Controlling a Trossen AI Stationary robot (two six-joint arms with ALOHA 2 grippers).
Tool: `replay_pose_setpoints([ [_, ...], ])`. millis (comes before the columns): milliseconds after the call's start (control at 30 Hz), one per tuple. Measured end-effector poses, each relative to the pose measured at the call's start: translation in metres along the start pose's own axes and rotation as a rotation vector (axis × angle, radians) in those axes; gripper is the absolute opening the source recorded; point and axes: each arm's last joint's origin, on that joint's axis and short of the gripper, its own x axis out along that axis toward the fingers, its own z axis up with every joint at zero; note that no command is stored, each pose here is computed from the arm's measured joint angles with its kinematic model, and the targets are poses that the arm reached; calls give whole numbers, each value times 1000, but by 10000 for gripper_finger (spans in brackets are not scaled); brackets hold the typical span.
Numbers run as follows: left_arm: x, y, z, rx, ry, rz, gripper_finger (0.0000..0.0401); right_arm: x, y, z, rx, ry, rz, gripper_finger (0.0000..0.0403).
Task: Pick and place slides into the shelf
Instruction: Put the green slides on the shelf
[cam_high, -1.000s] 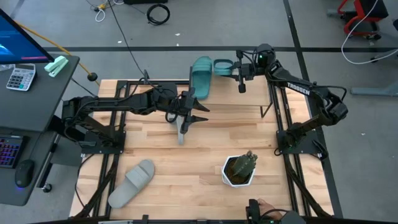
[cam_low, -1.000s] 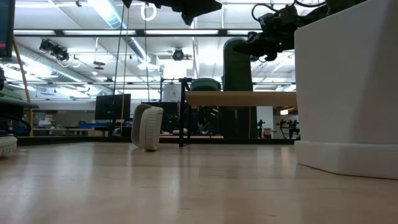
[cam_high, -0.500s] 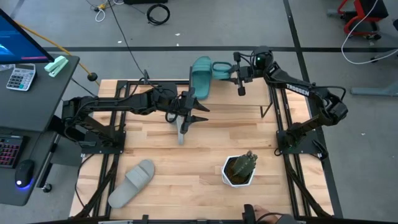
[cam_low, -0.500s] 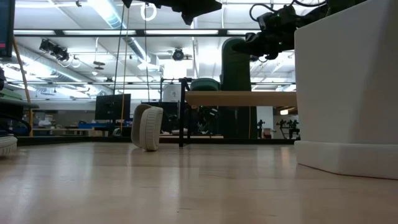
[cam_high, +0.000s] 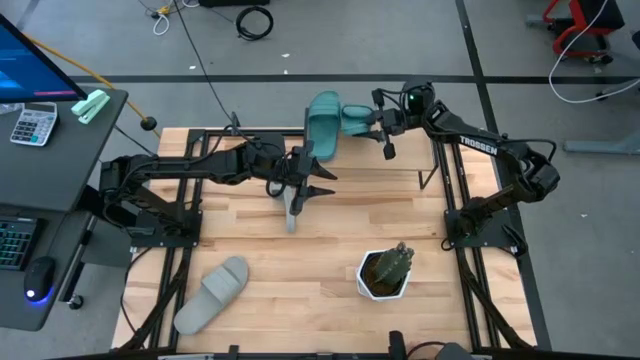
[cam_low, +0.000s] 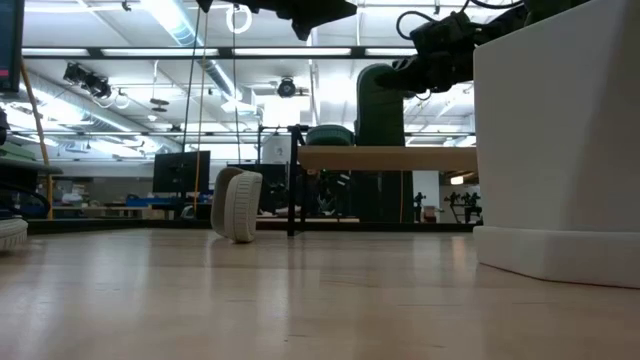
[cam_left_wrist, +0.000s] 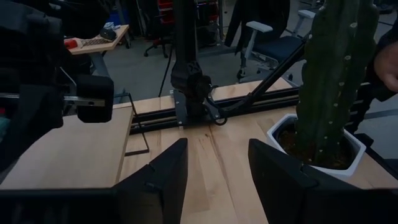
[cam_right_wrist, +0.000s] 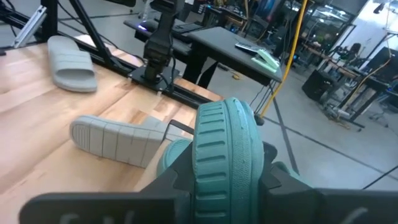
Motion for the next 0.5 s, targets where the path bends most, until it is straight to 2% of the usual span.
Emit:
replay_pose_setpoints([
  [233, 0, 0, 0, 0, 0, 0, 176, 0, 0, -1, 56, 8, 0, 73],
  [500, 0, 0, 0, -1, 0, 0, 176, 6, 8, -2, 113, 42, 35, 124],
])
